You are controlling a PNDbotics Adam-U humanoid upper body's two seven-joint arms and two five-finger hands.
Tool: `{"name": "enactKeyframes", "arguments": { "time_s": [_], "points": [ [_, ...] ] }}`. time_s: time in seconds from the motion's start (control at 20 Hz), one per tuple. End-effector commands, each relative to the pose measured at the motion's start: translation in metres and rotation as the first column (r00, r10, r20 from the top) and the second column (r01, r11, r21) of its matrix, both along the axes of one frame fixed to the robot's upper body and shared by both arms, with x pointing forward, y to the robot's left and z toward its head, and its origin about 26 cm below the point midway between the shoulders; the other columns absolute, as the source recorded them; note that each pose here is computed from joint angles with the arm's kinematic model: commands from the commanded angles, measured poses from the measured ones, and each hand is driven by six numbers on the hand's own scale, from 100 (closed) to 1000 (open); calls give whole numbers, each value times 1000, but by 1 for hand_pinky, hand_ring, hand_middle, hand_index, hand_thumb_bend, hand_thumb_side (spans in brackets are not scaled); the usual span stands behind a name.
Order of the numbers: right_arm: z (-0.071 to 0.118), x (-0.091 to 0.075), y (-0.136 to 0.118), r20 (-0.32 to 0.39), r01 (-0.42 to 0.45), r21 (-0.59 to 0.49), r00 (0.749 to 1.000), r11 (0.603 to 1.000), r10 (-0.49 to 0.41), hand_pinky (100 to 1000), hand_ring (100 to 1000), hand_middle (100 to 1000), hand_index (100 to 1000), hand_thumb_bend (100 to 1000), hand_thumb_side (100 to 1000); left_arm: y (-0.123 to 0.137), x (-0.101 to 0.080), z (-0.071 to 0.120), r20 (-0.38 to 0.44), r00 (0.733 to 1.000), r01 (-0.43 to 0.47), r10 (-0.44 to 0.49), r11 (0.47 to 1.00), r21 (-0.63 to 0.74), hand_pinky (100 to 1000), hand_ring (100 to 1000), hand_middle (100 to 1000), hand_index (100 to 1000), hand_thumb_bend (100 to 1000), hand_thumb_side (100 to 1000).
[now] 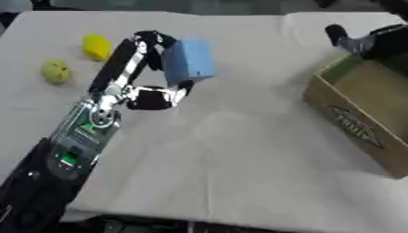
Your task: Pick up the objects with one hand, pass them to the other hand, and then place them into the box on the other side of the table.
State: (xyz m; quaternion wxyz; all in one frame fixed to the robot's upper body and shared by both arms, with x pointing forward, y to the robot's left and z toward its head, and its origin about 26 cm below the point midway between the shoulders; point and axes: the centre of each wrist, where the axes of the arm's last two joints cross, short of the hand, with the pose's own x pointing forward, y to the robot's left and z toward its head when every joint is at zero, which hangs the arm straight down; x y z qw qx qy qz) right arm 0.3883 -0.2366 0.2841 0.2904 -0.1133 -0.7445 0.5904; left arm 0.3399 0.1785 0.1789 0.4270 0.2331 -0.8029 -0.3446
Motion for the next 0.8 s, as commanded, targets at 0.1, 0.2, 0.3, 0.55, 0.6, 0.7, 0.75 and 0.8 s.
{"name": "enactKeyframes", "arguments": {
  "time_s": [0.1,0.2,0.3,0.55,0.6,0.7,0.75,0.8],
  "points": [
    [6,5,5,28,-7,-29,1000,1000,8,964,840,844,845,100,201,-6,1,7,42,999,17,-16,1000,-13,535,476,401,478,100,100],
    [4,7,9,28,-10,-36,1000,999,12,964,841,845,847,100,201,-10,2,7,47,999,25,-24,1000,-17,535,476,401,478,100,100],
    [2,9,12,26,-14,-40,1000,999,15,964,841,845,848,100,202,-14,3,7,49,998,34,-33,999,-21,535,476,401,478,100,100],
    [-3,14,20,16,-28,-58,999,998,29,963,842,846,849,100,203,-24,6,6,44,997,61,-59,998,-35,534,475,399,477,100,100],
    [-4,15,22,14,-30,-63,999,998,31,963,842,846,849,100,203,-26,6,6,43,997,67,-65,997,-39,534,475,400,477,100,100],
    [-6,17,24,9,-33,-71,999,997,33,963,842,847,849,100,204,-31,7,5,38,996,82,-81,996,-35,536,477,402,479,100,100],
    [-7,18,25,8,-33,-75,999,997,34,963,842,847,850,100,204,-33,7,5,34,996,89,-88,996,-28,536,478,402,479,100,100],
    [-8,19,26,6,-33,-78,999,996,34,963,843,848,851,100,204,-35,7,5,28,995,96,-96,995,-19,537,479,403,481,100,100]
  ]
}}
